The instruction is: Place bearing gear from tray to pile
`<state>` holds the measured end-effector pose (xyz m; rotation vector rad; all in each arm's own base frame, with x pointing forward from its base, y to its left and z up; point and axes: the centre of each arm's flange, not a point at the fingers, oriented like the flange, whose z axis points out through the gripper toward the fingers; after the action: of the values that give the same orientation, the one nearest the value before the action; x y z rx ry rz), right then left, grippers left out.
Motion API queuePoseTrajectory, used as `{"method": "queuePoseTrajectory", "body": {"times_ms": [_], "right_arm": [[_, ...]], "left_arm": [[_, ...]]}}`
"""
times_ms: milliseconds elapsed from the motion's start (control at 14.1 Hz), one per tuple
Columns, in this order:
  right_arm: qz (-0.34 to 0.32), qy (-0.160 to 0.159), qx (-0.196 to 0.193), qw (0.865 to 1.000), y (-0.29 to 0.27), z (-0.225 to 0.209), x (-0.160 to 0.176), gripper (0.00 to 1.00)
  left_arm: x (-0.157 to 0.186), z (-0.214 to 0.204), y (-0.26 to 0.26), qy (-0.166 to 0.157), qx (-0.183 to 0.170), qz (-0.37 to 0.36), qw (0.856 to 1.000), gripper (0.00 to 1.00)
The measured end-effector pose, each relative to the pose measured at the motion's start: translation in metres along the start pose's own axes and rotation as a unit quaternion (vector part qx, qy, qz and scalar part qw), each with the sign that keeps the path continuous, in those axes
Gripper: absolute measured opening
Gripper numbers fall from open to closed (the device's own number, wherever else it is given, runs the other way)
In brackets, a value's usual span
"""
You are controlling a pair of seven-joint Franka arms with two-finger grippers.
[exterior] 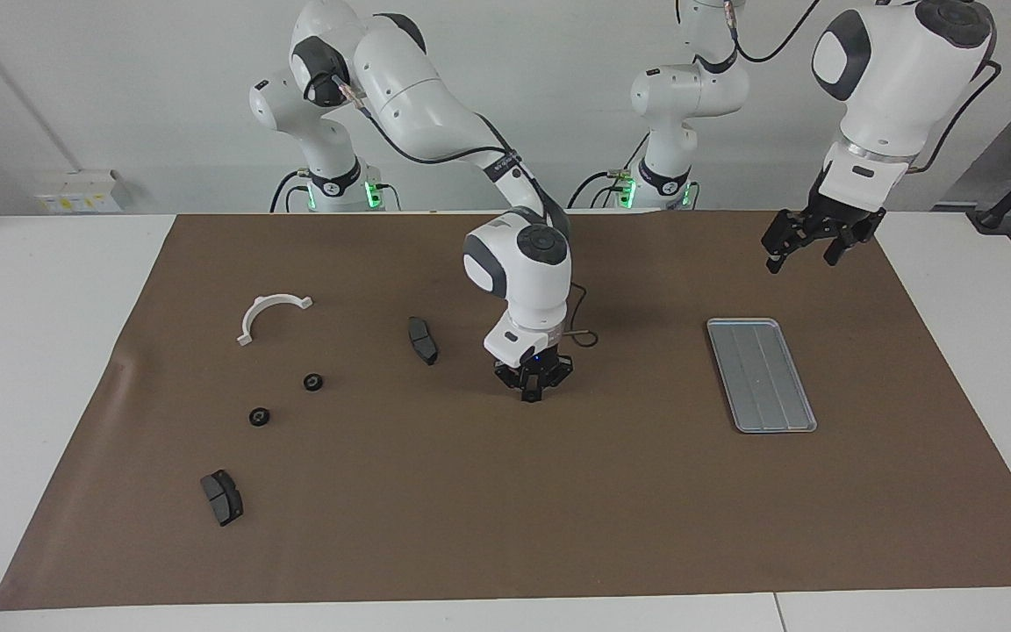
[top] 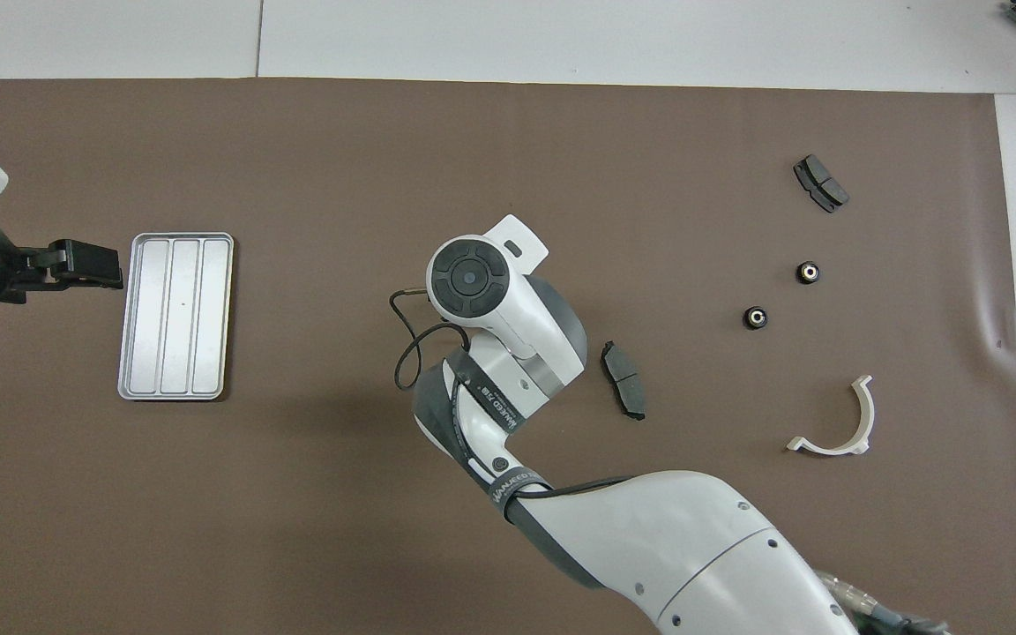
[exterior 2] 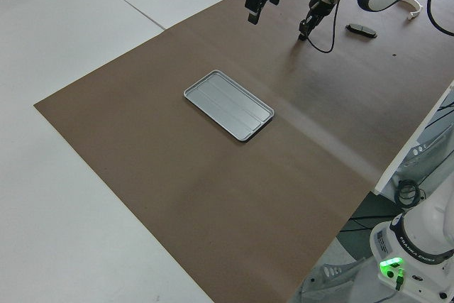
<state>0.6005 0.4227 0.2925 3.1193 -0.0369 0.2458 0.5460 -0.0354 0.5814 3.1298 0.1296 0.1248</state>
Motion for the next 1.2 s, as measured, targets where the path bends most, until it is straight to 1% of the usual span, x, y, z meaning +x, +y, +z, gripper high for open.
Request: {"method": "queuePoseTrajectory", "body": {"times_ms": [142,283,495,637,779,991,1062,1203], "right_arm": [[0.019,0.003,-0.005,1.000,0.023,-0.013,0.017,0.24],[0.028,0.001,-0.012,1.000,0.063,-0.040,0.042,0.24],[0.013,0.002,-0.018,1.000,0.163,-0.086,0.082,0.24],[0.004,-0.002,-0.023,1.000,0.229,-0.095,0.094,0.24],[-0.001,-0.014,-0.027,1.000,0.287,-0.082,0.102,0.24],[0.002,-0.015,-0.005,1.000,0.362,-0.051,0.105,0.24],[0.001,-0.014,-0.002,1.000,0.377,-0.035,0.101,0.24],[-0.005,-0.016,-0.003,1.000,0.386,-0.003,0.090,0.24]], "left_arm": [[0.000,0.000,0.000,0.000,0.000,0.000,1.000,1.00],[0.000,0.000,0.000,0.000,0.000,0.000,1.000,1.00],[0.000,0.000,0.000,0.000,0.000,0.000,1.000,1.00],[0.000,0.000,0.000,0.000,0.000,0.000,1.000,1.00],[0.000,0.000,0.000,0.000,0.000,0.000,1.000,1.00],[0.000,0.000,0.000,0.000,0.000,0.000,1.000,1.00],[0.000,0.000,0.000,0.000,0.000,0.000,1.000,1.00],[0.000,0.000,0.000,0.000,0.000,0.000,1.000,1.00]]}}
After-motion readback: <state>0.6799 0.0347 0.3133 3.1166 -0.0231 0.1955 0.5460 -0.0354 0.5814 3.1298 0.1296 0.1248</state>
